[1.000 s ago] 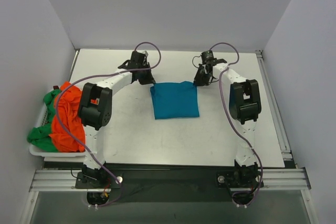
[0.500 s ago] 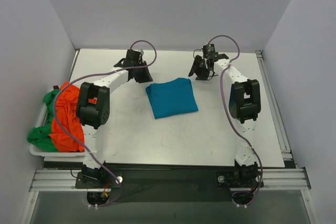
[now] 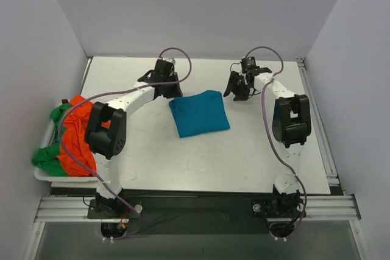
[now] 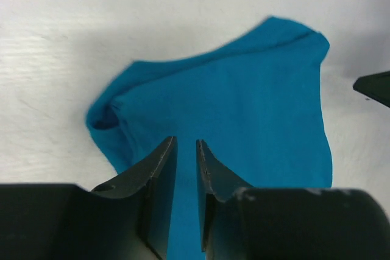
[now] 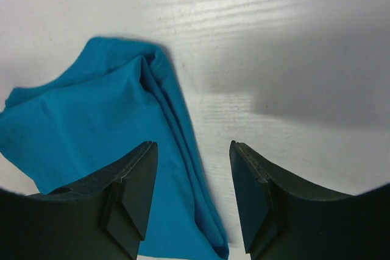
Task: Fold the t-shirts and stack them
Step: Fold the long partially folded tshirt into a neat square, then put the neatly folded tshirt into the corner of the board with the right arm
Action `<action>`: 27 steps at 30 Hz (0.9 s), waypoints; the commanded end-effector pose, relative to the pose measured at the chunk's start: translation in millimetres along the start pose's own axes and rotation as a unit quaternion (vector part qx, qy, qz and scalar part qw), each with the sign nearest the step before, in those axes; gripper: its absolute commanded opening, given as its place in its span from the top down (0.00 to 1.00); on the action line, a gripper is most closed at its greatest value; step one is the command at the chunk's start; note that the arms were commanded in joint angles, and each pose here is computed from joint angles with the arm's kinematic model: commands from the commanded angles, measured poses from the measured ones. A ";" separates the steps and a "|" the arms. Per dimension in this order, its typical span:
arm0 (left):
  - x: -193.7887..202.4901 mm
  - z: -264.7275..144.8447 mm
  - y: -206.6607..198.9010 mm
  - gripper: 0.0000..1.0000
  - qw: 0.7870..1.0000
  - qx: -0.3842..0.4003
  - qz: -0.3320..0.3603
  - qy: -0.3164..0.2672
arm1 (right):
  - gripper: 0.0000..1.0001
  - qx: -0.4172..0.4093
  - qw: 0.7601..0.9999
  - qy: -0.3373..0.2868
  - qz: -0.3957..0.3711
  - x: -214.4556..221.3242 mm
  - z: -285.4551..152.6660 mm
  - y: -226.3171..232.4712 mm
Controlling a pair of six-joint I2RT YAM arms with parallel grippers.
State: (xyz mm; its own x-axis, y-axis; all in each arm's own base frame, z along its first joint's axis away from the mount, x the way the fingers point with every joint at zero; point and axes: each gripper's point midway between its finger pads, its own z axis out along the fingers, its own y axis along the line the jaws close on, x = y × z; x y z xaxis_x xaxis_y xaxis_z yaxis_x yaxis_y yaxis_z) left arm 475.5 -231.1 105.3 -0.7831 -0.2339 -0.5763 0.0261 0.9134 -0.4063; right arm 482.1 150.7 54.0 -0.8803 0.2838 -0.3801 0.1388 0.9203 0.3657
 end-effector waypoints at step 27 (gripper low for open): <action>44.5 -9.6 -15.5 0.85 0.999 -0.032 0.026 0.031 | 0.53 0.032 0.993 0.049 -0.104 81.6 16.9 15.3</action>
State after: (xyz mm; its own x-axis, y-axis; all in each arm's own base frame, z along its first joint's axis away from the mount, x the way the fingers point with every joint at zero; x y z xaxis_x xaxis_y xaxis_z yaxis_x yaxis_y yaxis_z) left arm 424.5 -240.1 31.6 -0.8674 -0.1753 -0.4658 -0.0306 0.9529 -0.3017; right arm 427.6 190.2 23.7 -0.9238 0.1008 -0.3694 -0.0087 0.9589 0.2835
